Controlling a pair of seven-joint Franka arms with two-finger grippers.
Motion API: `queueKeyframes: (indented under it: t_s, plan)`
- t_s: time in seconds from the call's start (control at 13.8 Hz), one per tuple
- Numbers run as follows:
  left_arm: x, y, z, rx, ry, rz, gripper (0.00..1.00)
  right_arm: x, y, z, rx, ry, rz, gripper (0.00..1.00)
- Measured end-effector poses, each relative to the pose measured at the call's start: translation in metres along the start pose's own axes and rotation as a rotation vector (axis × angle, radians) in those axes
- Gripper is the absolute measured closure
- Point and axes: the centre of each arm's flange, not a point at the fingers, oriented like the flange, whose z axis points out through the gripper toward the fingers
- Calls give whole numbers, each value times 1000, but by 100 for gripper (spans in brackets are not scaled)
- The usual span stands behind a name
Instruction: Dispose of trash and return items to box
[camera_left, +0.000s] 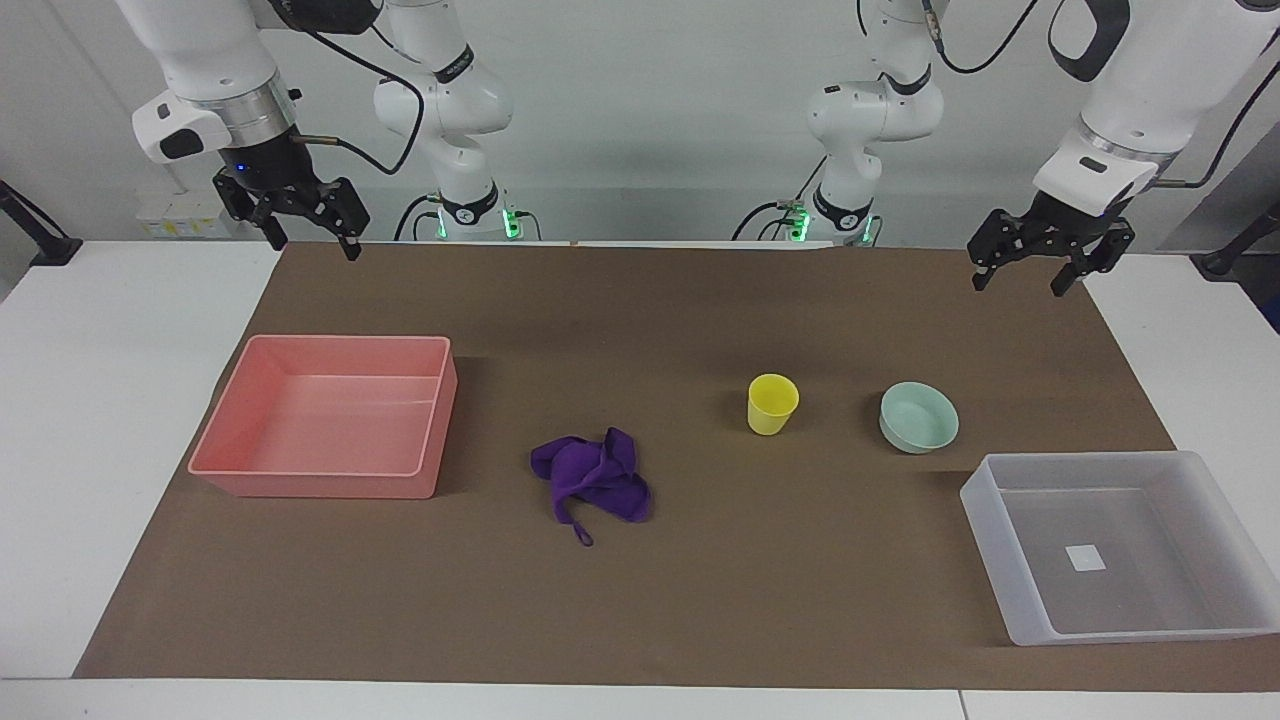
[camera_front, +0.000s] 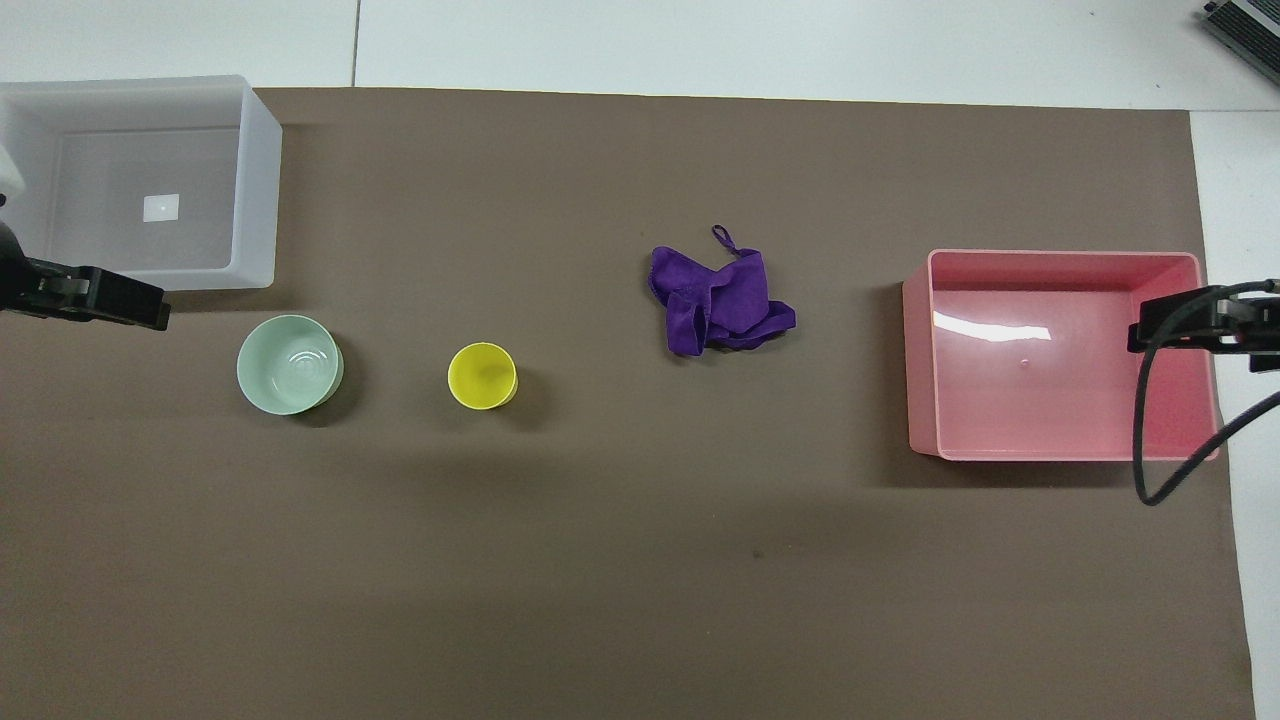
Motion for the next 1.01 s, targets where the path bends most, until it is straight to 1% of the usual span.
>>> queueKeyframes:
  t_s: [0.29, 0.51, 0.8, 1.01]
  plan:
    - [-1, -10, -2, 2, 10, -18, 0, 0, 0, 0, 0, 0, 0, 0]
    - [3, -22, 9, 5, 38, -39, 0, 1, 0, 2, 1, 8, 0, 0]
    - [6, -37, 50, 7, 48, -64, 0, 1, 0, 4, 1, 4, 0, 0]
    - [5, -40, 102, 8, 49, -68, 0, 1, -2, 4, 0, 1, -3, 0]
